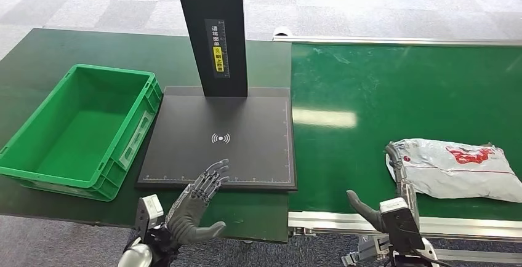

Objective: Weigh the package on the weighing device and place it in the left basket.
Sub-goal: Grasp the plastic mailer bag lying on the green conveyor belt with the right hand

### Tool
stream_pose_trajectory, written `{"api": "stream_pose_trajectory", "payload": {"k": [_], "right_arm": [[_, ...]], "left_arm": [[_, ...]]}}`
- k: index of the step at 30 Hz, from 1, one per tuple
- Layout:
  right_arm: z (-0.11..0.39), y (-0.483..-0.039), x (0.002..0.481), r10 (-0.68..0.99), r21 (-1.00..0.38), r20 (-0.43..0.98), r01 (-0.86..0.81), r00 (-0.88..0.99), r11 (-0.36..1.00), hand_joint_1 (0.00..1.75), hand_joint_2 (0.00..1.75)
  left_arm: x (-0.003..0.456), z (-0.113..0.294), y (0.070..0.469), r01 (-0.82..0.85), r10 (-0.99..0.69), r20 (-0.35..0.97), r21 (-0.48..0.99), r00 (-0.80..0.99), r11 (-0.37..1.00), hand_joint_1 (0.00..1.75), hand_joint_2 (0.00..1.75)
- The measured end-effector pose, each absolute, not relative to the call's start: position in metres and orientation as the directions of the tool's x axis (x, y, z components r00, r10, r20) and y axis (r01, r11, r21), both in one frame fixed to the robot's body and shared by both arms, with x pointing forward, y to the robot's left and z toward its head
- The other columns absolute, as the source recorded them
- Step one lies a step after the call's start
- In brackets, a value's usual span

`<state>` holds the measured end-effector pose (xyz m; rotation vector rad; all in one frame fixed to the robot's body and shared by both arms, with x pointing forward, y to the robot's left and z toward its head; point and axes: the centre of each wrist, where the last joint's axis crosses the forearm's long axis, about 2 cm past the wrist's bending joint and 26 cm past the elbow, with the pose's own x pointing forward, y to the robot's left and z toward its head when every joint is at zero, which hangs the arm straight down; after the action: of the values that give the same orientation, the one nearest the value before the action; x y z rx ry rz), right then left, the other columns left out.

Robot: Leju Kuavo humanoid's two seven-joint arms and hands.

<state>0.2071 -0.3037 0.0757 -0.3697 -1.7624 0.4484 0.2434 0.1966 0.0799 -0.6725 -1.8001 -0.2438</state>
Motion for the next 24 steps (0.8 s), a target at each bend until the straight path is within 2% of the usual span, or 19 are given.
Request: {"api": "stream_pose_trajectory", "payload": {"k": [12, 18, 24], "right_arm": [[0.083, -0.321, 0.204, 0.525, -0.519, 0.825, 0.087, -0.21, 0.85, 0.0, 1.75], [0.087, -0.335, 0.203, 0.643, -0.614, 0.754, 0.203, -0.137, 0.763, 0.0, 1.75], [0.095, -0.335, 0.22, 0.702, -0.67, 0.702, 0.221, -0.122, 0.709, 0.0, 1.75]], "left_arm": [[0.245, 0.084, 0.197, 0.552, 0.325, 0.923, -0.165, -0.205, 0.818, 0.0, 1.75], [0.245, 0.084, 0.198, 0.547, 0.323, 0.923, -0.165, -0.207, 0.821, 0.0, 1.75], [0.246, 0.088, 0.201, 0.524, 0.308, 0.922, -0.147, -0.234, 0.839, 0.0, 1.75]]}}
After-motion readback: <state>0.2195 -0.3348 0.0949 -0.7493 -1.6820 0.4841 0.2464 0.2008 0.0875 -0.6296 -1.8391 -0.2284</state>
